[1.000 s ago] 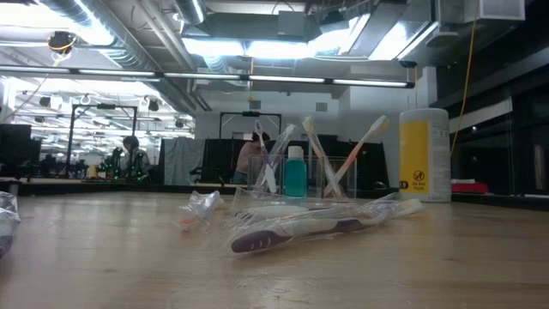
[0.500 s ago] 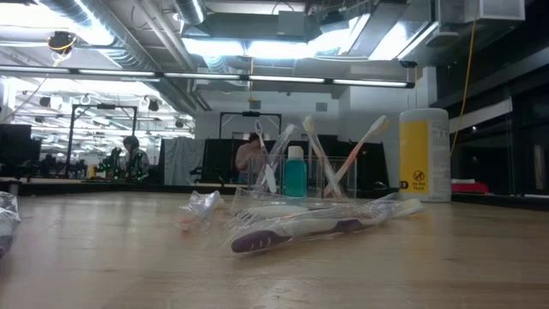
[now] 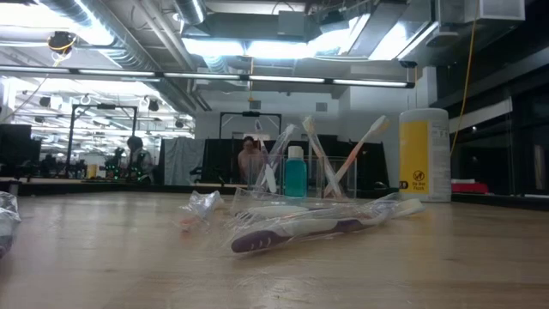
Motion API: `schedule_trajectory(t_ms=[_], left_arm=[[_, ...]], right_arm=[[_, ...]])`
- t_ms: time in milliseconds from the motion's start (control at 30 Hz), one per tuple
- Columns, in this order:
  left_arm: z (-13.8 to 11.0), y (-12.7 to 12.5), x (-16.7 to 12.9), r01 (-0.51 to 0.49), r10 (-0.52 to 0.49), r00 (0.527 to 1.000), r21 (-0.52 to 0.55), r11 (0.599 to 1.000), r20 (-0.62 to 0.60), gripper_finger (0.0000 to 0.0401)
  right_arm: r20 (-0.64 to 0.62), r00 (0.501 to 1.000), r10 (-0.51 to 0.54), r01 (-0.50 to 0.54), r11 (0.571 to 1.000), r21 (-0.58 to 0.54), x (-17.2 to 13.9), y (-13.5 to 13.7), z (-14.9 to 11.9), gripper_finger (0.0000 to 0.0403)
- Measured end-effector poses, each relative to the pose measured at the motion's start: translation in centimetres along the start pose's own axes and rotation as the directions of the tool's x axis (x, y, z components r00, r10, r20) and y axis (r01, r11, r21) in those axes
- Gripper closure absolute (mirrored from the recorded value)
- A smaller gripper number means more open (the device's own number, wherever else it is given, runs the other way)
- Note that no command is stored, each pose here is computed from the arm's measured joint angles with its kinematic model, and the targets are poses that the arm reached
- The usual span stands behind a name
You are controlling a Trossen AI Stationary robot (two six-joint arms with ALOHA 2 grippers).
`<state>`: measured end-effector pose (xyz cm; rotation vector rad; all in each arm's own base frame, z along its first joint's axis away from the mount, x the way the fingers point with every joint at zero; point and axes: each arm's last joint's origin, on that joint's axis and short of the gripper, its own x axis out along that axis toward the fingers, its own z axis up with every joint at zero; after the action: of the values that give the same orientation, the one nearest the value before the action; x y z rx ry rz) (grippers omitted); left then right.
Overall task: Pick & Place toothbrushing station
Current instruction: Put the orange toothbrush into the right section of the transparent organizer
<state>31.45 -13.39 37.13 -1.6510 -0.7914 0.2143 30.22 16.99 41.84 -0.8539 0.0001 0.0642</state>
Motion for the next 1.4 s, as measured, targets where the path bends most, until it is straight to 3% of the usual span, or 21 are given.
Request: schedule_trajectory(t_ms=[167,500,933,1400], left_arm=[[0.0,0.1,0.1,-0.005,0.004,1.000,0.009,1.000,0.004,0.0382],[-0.1,0.1,-0.2,-0.009,0.009,1.000,-0.005,1.000,0.004,0.0382],[-0.4,-1.8,0.5,0.045,-0.045,0.999,0.015,0.999,-0.013,0.0382],[-0.4,-1.6,0.6,0.035,-0.035,0.999,0.014,0.999,-0.019,0.0382]], right_arm=[[-0.010,1.000,0.004,-0.004,1.000,-0.019,0.8,0.9,-0.2,0.0340],[-0.037,0.995,-0.095,0.092,0.994,-0.063,0.9,-0.1,0.0,0.0340],[-0.086,0.991,-0.105,0.103,0.994,-0.022,0.4,0.6,0.3,0.0339],[-0.030,0.994,-0.103,0.102,0.995,-0.007,0.3,1.0,1.1,0.0290]])
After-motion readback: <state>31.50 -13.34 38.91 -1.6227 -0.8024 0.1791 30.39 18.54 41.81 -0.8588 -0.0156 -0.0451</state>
